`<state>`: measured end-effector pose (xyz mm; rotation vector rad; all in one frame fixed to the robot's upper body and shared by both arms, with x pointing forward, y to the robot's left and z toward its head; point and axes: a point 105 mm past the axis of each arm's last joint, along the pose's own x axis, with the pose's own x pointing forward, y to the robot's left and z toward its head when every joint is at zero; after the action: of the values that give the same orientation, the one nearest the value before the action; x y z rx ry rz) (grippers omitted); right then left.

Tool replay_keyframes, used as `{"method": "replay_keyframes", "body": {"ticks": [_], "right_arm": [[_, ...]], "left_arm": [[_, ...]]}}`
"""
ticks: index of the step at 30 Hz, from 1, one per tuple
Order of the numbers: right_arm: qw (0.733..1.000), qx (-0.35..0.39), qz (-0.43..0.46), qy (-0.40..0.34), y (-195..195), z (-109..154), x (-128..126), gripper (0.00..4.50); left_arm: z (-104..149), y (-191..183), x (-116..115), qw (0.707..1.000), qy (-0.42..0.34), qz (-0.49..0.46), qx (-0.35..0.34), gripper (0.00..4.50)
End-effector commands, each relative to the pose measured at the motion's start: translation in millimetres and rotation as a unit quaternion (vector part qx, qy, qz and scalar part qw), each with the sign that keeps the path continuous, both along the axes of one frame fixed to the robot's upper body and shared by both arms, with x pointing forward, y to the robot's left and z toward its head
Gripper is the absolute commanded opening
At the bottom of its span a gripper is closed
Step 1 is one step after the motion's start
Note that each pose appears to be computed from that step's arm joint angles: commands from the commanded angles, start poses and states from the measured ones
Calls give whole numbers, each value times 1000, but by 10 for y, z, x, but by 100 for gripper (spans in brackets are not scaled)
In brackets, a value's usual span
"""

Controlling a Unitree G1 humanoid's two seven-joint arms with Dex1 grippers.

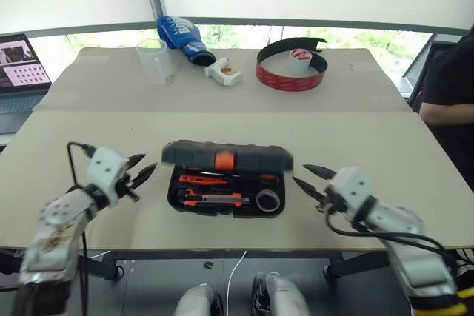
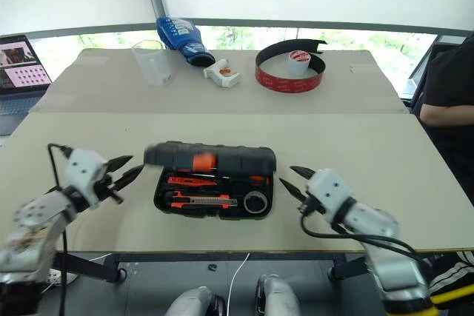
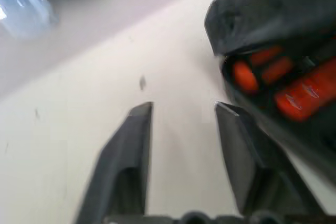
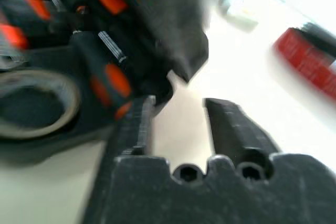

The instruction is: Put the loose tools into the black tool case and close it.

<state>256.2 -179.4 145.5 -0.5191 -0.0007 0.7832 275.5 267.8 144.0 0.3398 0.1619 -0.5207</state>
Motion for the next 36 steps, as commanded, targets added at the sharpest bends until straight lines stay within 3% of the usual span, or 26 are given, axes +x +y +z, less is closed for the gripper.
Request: {"method": "replay_keyframes", "body": {"ticks": [1, 3, 5, 6, 7, 9, 12, 14, 22, 27, 31, 36], "right_arm": [[994, -1, 92, 60, 102, 131, -376, 268], [986, -17, 129, 100, 152, 42, -523, 268], [979, -36, 161, 123, 208, -66, -614, 219], [976, -43, 169, 129, 228, -106, -624, 205], [975, -49, 174, 129, 256, -142, -610, 171], [972, -64, 187, 130, 312, -208, -573, 83], [965, -88, 213, 124, 418, -290, -518, 0], [964, -87, 221, 122, 500, -310, -448, 0], [968, -109, 200, 101, 640, -404, -125, 0], [992, -100, 77, 31, 417, -240, 412, 0], [997, -69, 20, 15, 191, -106, 636, 0], [997, -34, 46, 42, 136, -10, 471, 0]], "left_arm": [[304, 101, -77, 998, 33, -26, -44, 327], [350, 176, 96, 999, 29, -19, -34, 327], [363, 159, 351, 999, 17, -32, -5, 333], [377, 125, 461, 999, 10, -42, 5, 274], [376, 67, 589, 998, 5, -54, 15, 262], [351, -103, 812, 996, 1, -85, 39, 172], [276, -382, 1063, 988, -3, -135, 74, 79], [231, -573, 1171, 981, -8, -170, 89, 11], [82, -1031, 1240, 951, -6, -276, 138, 5], [5, -1051, 834, 908, 74, -394, 120, 5], [210, -968, 780, 919, 60, -376, 104, 5], [630, -1029, 752, 928, 30, -367, 50, 5]]}}
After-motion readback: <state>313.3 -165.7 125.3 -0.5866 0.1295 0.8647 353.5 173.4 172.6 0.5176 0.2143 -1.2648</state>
